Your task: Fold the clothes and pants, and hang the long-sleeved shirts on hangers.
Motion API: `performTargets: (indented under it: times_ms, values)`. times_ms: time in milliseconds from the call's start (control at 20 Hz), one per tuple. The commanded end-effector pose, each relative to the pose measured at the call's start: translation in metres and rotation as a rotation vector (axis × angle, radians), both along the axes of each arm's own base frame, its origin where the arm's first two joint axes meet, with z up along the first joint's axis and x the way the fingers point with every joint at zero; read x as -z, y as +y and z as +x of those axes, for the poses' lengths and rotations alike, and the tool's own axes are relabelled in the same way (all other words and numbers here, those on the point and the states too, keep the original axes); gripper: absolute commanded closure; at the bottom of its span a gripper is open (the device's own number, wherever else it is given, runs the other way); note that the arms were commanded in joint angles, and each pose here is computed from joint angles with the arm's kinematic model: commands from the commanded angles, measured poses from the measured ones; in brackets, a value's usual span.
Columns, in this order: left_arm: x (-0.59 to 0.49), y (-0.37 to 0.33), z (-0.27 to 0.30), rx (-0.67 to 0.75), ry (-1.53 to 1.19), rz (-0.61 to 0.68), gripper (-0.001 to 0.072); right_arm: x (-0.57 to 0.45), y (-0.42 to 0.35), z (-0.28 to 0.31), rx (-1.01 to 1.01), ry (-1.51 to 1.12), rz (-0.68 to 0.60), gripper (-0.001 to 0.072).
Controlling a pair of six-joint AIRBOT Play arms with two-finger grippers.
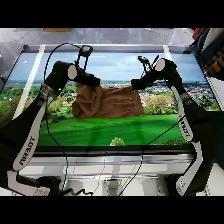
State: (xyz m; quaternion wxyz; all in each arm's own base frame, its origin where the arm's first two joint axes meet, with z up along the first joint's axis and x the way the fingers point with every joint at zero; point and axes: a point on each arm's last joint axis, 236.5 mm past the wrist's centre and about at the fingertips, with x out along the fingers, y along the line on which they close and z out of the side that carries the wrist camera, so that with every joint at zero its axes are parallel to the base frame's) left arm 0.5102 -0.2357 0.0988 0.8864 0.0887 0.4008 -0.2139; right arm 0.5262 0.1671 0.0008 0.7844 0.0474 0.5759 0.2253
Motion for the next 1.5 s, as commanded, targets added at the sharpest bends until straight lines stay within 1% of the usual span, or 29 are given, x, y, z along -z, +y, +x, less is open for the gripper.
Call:
performTargets:
  times_ms: [0, 100, 250, 350, 500, 550, 600, 650, 700, 750, 900, 950, 1000, 1050, 1100, 1200, 1250, 1300, 1350, 1400, 1450]
  values:
    - [-0.047, -0.053, 0.001, 0.076, -0.171, -0.090, 0.0696, -0.015, -0.015, 0.007, 0.031, -0.035, 0.002, 0.0687]
    - [-0.055, -0.092, -0.003, 0.121, -0.237, -0.145, 0.0696, -0.034, -0.032, 0.017, 0.075, -0.085, 0.010, 0.0687]
    - [-0.057, -0.158, -0.009, 0.138, -0.301, -0.303, 0.0694, -0.068, -0.068, 0.028, 0.154, -0.165, 0.019, 0.0687]
    - [-0.050, -0.201, -0.014, 0.174, -0.357, -0.384, 0.0694, -0.085, -0.089, 0.029, 0.192, -0.194, 0.018, 0.0687]
    - [-0.007, -0.246, -0.026, 0.183, -0.315, -0.458, 0.0692, -0.100, -0.116, 0.028, 0.238, -0.219, 0.013, 0.0687]
    - [0.009, -0.256, -0.031, 0.187, -0.290, -0.459, 0.0676, -0.103, -0.123, 0.028, 0.251, -0.223, 0.012, 0.0687]
    - [0.020, -0.264, -0.038, 0.204, -0.276, -0.448, 0.0580, -0.104, -0.130, 0.028, 0.263, -0.224, 0.010, 0.0687]
    - [0.022, -0.268, -0.042, 0.216, -0.276, -0.442, 0.0261, -0.103, -0.138, 0.028, 0.275, -0.224, 0.005, 0.0687]
    - [0.016, -0.271, -0.044, 0.220, -0.287, -0.455, -0.0003, -0.101, -0.147, 0.029, 0.285, -0.224, -0.014, 0.0687]
    - [0.006, -0.269, -0.043, 0.221, -0.302, -0.461, 0.0009, -0.098, -0.160, 0.028, 0.293, -0.225, -0.050, 0.0687]
    - [-0.041, -0.239, -0.026, 0.215, -0.410, -0.432, 0.0009, -0.075, -0.214, 0.017, 0.335, -0.174, -0.182, 0.0687]
    - [-0.060, -0.226, -0.019, 0.203, -0.449, -0.427, 0.0010, -0.063, -0.224, 0.008, 0.306, -0.145, -0.193, 0.0688]
    - [-0.082, -0.210, -0.011, 0.182, -0.484, -0.436, 0.0009, -0.050, -0.226, -0.001, 0.259, -0.111, -0.179, 0.0688]
    - [-0.101, -0.195, -0.006, 0.160, -0.511, -0.448, 0.0010, -0.035, -0.218, -0.012, 0.205, -0.075, -0.114, 0.0688]
    - [-0.118, -0.180, -0.001, 0.140, -0.536, -0.457, 0.0010, -0.022, -0.202, -0.020, 0.166, -0.050, -0.005, 0.0689]
    - [-0.142, -0.157, 0.004, 0.109, -0.566, -0.464, 0.0010, -0.004, -0.160, -0.035, 0.127, -0.005, 0.270, 0.0689]
    - [-0.148, -0.149, 0.005, 0.098, -0.565, -0.459, 0.0010, 0.008, -0.143, -0.041, 0.163, 0.037, 0.372, 0.0687]
    - [-0.149, -0.143, 0.005, 0.089, -0.556, -0.449, 0.0010, 0.022, -0.133, -0.045, 0.192, 0.069, 0.415, 0.0610]
    - [-0.147, -0.140, 0.005, 0.086, -0.543, -0.439, 0.0010, 0.039, -0.124, -0.048, 0.220, 0.099, 0.428, 0.0244]
    - [-0.141, -0.139, 0.004, 0.083, -0.521, -0.424, 0.0010, 0.052, -0.115, -0.051, 0.254, 0.133, 0.428, 0.0001]
    - [-0.134, -0.138, 0.004, 0.081, -0.497, -0.406, 0.0010, 0.063, -0.104, -0.051, 0.285, 0.164, 0.427, 0.0002]
